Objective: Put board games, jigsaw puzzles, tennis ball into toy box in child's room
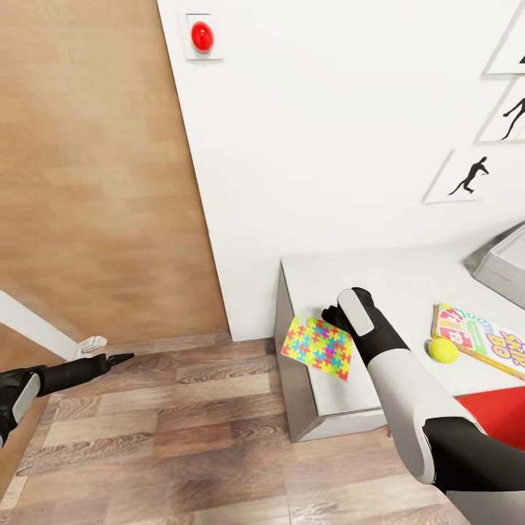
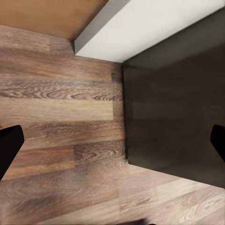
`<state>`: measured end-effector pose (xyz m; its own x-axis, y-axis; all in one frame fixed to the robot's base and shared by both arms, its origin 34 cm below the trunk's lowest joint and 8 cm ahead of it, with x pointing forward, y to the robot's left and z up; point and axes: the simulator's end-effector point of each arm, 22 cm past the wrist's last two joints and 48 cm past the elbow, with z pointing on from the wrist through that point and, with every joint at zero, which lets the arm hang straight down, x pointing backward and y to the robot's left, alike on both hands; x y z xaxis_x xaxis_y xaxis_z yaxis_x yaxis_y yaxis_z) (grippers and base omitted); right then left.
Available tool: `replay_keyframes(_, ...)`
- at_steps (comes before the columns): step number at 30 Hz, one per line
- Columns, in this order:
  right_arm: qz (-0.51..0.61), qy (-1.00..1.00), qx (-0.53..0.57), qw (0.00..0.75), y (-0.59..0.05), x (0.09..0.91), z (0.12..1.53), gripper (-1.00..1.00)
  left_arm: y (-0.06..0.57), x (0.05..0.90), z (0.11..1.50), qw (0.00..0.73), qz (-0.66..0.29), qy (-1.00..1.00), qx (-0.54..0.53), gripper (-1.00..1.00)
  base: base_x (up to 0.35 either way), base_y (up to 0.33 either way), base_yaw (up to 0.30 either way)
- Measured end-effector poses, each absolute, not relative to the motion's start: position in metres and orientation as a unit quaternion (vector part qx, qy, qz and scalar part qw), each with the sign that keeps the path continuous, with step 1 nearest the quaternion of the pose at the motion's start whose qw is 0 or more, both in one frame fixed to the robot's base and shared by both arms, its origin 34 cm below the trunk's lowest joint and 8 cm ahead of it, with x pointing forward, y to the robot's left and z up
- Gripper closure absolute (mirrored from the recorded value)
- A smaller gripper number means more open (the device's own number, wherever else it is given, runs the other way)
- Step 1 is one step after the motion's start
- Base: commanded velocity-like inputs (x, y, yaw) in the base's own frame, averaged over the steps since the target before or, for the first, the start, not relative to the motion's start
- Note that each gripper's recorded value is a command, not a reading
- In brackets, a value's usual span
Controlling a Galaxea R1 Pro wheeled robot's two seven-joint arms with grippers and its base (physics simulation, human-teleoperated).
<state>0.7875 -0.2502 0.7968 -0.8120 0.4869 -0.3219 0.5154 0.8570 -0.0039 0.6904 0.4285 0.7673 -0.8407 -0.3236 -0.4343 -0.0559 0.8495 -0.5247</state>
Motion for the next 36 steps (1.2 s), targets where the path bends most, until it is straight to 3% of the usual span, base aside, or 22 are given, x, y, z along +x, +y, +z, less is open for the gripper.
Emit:
replay_keyframes(27, -0.035, 0.947, 0.274, 0.163, -0.247, 0.790, 0.798, -1.00, 0.423, 0.691, 0.766, 0.262, -0.259, 0.924, -0.102, -1.00, -0.019, 0.020, 0.000)
replay_keyframes(36, -0.025, 0.941, 0.275, 0.195, -0.248, 0.807, 0.825, -1.00, 0.422, 0.694, 0.772, 0.268, -0.260, 0.922, -0.101, -1.00, 0.000, 0.000, 0.000)
